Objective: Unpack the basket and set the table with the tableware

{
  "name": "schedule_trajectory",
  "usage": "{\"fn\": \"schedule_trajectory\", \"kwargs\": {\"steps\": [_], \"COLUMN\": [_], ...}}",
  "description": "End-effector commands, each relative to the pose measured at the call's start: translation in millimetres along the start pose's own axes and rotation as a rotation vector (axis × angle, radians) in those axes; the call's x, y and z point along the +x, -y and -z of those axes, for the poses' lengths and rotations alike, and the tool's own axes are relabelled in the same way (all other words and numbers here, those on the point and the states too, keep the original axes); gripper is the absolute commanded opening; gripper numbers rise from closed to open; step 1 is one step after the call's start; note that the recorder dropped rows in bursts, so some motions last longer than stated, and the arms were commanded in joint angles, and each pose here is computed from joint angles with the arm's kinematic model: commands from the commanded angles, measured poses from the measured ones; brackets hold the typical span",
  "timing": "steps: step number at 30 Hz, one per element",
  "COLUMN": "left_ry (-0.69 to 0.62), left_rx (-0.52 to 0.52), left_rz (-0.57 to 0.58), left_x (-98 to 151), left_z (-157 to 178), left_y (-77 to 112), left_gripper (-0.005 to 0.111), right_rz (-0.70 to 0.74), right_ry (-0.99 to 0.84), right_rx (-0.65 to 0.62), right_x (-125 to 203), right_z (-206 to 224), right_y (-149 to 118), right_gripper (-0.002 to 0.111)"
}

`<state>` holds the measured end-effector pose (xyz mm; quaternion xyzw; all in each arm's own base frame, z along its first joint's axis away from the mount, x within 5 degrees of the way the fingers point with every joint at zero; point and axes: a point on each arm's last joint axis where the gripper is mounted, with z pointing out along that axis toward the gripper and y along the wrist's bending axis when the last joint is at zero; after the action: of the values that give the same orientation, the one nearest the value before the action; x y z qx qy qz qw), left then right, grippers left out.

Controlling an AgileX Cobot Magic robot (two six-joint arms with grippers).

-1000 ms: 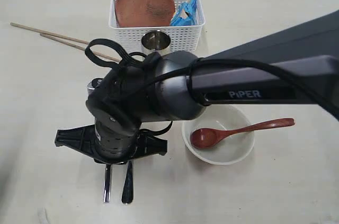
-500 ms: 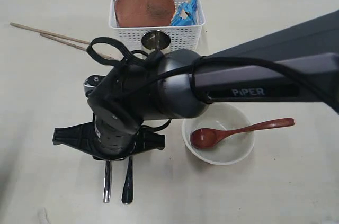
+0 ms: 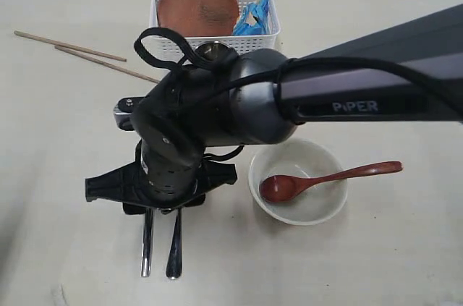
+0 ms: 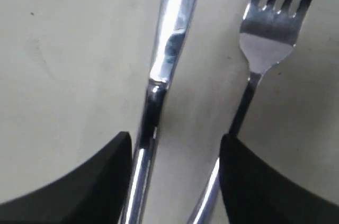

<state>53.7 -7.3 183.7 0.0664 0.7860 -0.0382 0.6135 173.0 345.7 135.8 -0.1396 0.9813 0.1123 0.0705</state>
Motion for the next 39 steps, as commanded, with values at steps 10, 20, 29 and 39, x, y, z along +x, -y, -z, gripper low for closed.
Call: {"fn": "schedule_trajectory", "kwargs": {"steps": [10, 20, 29, 39], "left_ry": [0.013, 0.013, 0.013, 0.013], "left_rx": [-0.002, -0.002, -0.002, -0.002], "left_rz": [0.002, 0.002, 0.002, 0.002], "left_x": [-0.5, -0.5, -0.5, -0.5], "left_z": [0.3, 0.3, 0.3, 0.3], "left_y": [-0.1, -0.1, -0.1, -0.1], "left_gripper": [0.0, 0.0, 0.0, 0.0], "right_rz": [0.101, 0.098, 0.106, -0.167], "right_ry": [-0.06, -0.106, -0.087, 0.013], "right_rx": [0.051, 0.091, 0.072, 0.055], "right_x": [-19.4, -15.0, -16.5, -28.1], "right_z": [-0.4, -24.2, -28.5, -28.9], "right_y": [-24.3, -20.5, -22.1, -20.8], "right_gripper": [0.049, 0.049, 0.008, 0.0]}}
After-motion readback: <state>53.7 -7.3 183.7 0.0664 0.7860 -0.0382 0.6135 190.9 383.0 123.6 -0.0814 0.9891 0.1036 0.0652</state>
